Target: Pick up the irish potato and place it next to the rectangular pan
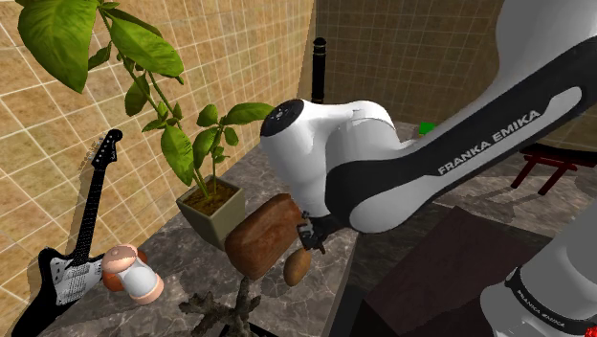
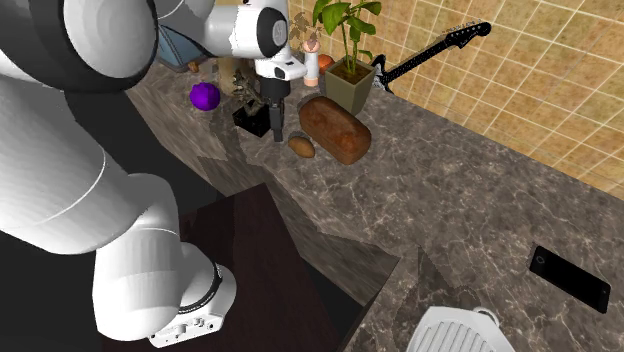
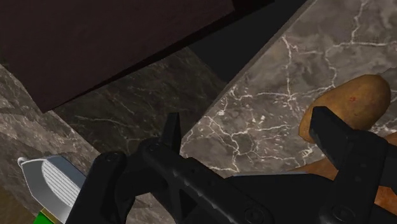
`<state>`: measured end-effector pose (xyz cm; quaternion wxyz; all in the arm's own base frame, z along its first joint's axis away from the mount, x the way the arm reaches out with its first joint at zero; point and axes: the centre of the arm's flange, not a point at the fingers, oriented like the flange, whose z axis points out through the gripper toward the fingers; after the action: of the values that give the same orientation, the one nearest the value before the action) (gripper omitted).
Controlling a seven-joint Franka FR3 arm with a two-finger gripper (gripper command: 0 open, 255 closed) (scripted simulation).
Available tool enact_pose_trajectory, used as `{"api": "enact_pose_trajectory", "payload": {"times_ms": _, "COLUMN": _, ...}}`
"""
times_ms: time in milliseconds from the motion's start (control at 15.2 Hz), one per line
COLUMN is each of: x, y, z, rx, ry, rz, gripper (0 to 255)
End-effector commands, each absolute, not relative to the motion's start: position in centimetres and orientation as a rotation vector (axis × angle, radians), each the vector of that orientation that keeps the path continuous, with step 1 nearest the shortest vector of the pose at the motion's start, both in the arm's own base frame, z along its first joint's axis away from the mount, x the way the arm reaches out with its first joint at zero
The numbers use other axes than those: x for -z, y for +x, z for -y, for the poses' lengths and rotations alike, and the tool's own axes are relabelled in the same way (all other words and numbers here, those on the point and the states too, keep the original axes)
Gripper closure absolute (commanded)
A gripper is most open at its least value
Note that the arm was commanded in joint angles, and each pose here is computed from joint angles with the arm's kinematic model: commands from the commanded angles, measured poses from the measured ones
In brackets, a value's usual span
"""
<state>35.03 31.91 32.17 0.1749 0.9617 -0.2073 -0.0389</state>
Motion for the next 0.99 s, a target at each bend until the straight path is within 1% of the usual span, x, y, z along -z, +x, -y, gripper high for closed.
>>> {"api": "enact_pose_trajectory", "payload": {"times_ms": 0, "x": -30.0, "y": 36.2, "z": -33.7, "rx": 0.097, "ry": 2.7, "rz": 0.653, "gripper": 0}}
{"api": "enact_pose_trajectory", "payload": {"times_ms": 726, "x": -19.0, "y": 43.9, "z": -41.1, "rx": 0.047, "ry": 2.539, "rz": 0.95, "gripper": 0}}
{"api": "enact_pose_trajectory", "payload": {"times_ms": 924, "x": -17.3, "y": 44.3, "z": -41.1, "rx": 0.044, "ry": 2.527, "rz": 0.969, "gripper": 0}}
